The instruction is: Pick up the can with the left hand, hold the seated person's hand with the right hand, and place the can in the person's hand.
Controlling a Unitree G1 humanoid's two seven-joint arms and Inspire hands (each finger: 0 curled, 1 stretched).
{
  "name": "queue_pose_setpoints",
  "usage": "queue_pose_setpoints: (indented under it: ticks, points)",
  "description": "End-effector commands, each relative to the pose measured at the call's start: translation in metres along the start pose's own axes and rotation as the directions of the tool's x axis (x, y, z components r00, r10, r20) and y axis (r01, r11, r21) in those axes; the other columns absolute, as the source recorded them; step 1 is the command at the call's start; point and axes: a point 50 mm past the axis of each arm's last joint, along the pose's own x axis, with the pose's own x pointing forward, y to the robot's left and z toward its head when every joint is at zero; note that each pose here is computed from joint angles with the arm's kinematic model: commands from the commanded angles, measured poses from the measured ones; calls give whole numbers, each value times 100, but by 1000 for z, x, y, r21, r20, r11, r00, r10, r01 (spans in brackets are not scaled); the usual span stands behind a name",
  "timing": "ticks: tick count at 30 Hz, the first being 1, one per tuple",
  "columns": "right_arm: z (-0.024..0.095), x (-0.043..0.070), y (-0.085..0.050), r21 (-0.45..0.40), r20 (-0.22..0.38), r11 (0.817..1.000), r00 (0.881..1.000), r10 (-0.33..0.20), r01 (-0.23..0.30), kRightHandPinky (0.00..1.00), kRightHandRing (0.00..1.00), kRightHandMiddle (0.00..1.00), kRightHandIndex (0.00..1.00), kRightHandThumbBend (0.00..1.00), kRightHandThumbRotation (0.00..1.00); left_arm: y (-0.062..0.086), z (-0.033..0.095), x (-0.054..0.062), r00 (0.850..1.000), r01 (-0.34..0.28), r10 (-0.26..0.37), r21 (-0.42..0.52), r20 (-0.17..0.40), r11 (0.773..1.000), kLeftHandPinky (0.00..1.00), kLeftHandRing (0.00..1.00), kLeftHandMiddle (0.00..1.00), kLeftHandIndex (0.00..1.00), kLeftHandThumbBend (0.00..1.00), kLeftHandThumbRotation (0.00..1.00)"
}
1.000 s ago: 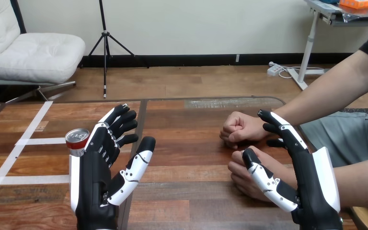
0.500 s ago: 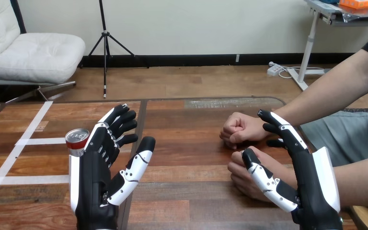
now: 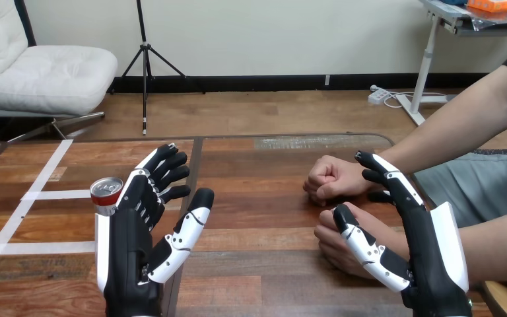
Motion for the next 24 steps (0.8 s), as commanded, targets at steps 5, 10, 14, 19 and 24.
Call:
queue_pose_setpoints:
  ticks: [5,10,14,19,24]
  points:
    - [14,20,-6,19,96,999,994,-48,46,73,84,87,84,45,51,1,9,8,998,-24,24,-12,62,1000,68,75,77,78,59,35]
    - [14,21,-6,14,96,999,994,-47,46,73,84,87,84,45,51,5,10,9,997,-41,41,10,73,999,68,76,77,78,58,35]
    - [14,21,-6,15,96,999,994,-47,46,73,84,87,84,45,50,7,11,11,995,-51,49,14,83,999,68,77,78,79,58,35]
    - [14,21,-7,14,95,999,994,-48,47,73,84,87,84,45,50,12,13,13,991,-83,80,21,105,996,70,78,78,79,59,34]
    - [14,21,-6,9,96,999,994,-47,46,73,84,87,84,45,50,19,14,16,981,-128,116,64,155,990,71,78,79,79,58,31]
